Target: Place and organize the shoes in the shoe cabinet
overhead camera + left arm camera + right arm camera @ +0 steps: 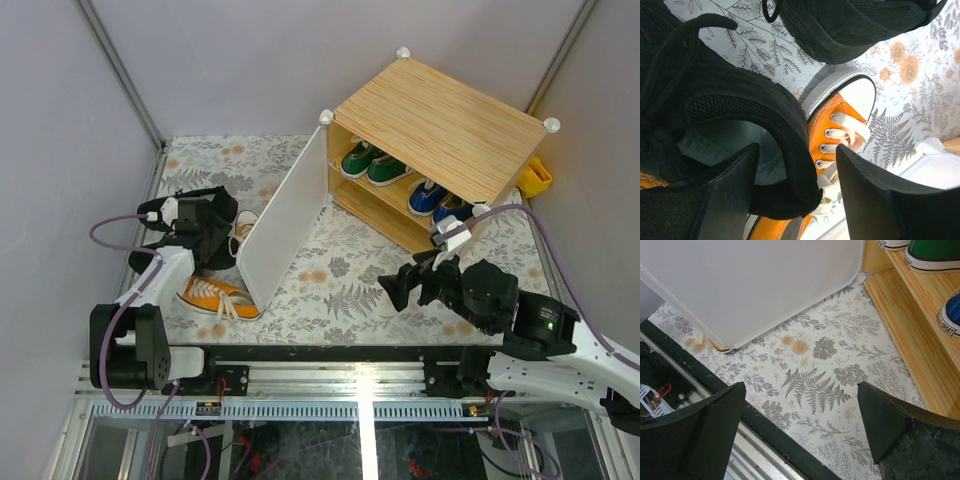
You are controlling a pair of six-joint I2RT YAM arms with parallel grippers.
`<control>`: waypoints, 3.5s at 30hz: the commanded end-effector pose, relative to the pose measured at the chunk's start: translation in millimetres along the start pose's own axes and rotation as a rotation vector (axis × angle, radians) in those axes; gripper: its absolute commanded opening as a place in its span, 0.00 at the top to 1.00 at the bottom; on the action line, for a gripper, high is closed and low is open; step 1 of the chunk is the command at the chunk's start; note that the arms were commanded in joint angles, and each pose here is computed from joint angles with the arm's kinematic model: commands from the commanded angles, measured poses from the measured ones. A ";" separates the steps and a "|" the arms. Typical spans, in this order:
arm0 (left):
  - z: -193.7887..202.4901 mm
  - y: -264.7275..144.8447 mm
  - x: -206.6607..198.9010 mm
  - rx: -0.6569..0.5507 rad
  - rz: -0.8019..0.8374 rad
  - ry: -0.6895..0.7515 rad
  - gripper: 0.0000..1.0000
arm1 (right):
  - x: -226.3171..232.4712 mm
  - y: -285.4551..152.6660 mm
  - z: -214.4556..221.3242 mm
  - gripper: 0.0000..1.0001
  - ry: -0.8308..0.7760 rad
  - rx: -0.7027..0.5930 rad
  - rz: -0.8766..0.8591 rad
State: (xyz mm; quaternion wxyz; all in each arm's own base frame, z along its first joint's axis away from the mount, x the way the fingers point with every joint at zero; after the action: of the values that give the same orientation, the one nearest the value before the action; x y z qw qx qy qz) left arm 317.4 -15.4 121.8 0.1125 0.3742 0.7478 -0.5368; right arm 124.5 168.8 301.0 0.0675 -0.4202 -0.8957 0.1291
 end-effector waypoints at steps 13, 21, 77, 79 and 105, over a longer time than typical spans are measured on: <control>9.2 7.0 13.3 0.059 -0.102 0.035 1.00 | -8.2 -14.0 -8.6 0.01 0.069 -0.066 0.022; -84.6 -130.0 -81.7 -0.283 0.243 0.020 1.00 | -15.3 -18.8 -18.2 0.01 0.066 -0.087 0.060; 352.1 -261.2 -70.7 0.633 1.014 1.372 1.00 | -93.1 -106.2 -77.0 0.01 0.094 -0.256 0.380; 357.6 -246.7 -62.0 0.622 0.977 1.395 1.00 | -93.1 -106.4 -75.6 0.01 0.099 -0.257 0.378; 147.1 -328.0 -229.7 -0.111 0.987 0.979 0.01 | -79.1 -88.0 -70.6 0.01 0.080 -0.234 0.328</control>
State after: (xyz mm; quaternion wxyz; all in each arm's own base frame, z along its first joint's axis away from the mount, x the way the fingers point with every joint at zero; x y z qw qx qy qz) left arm 160.8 -355.7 354.0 -0.0950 0.9138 0.3611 -0.1598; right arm 123.4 53.4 383.6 0.0294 -0.5811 -0.8124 0.0377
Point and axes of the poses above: each gripper's point midway between its finger pads, its own y axis out along the fingers, its own x axis along the line the jaws close on, z = x × y, the point moved 4 cm from there along -y, back along the fingers, and after that the axes turned 10 degrees about -y, right-handed, at the moved point
